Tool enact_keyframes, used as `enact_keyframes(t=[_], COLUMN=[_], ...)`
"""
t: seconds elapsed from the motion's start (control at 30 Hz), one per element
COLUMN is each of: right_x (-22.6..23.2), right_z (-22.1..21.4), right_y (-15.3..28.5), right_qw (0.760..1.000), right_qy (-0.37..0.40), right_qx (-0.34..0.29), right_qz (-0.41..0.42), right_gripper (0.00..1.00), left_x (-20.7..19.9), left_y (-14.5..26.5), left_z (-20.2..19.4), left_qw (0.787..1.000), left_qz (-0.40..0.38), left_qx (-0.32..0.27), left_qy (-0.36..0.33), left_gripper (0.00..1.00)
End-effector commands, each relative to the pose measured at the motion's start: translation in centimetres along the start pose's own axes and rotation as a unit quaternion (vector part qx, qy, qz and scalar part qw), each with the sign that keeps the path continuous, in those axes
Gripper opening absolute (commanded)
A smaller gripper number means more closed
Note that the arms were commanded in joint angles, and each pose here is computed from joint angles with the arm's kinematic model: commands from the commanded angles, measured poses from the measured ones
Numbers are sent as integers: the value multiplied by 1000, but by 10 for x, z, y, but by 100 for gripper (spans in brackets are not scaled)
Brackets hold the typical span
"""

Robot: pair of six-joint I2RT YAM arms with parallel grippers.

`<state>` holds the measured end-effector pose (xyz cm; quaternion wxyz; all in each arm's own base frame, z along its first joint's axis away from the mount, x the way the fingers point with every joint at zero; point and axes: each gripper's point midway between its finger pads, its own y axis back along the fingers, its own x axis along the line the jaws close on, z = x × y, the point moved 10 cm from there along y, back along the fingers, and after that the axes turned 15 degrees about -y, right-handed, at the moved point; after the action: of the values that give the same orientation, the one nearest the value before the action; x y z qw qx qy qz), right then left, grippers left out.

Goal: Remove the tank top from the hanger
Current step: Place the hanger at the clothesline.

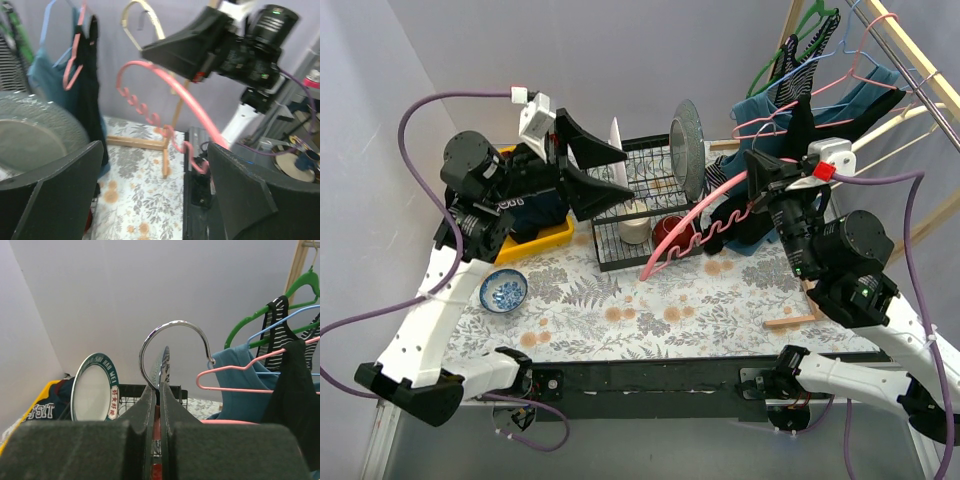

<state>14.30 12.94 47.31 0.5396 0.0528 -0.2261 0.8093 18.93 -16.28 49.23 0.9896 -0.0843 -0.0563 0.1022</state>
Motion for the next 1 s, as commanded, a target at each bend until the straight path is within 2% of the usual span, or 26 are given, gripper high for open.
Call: enact_keyframes(t=[0.0,0.2,0.43,0.6,0.7,0.87,0.97], right_x=[0,4,7,9,9,12,9], right_z=[22,18,14,11,8,-7,-5], right_y=[-6,-15,-24,-31,-33,-24,-16], right_qw=[999,998,997,996,996,999,999], right_qy=[-3,0,5,19,29,30,12], right_qx=[-47,-46,-45,-36,-30,-14,-30], right_qz=[-24,-39,-60,-80,-78,3,8], right_gripper=[1,1,1,1,1,1,1], left_x=[-18,-27,-33,-36,-34,-35,-38], left_y=[-4,-8,-16,-16,-15,-13,-9], left_z=[-17,-50,-68,-67,-64,-42,-26], left_qw=[998,996,997,998,998,998,998], left_qz=[-60,-68,-33,-10,8,37,59], left_qx=[13,43,67,66,65,45,25], left_qy=[19,46,36,22,19,17,13], left_gripper=[83,80,75,77,83,89,93])
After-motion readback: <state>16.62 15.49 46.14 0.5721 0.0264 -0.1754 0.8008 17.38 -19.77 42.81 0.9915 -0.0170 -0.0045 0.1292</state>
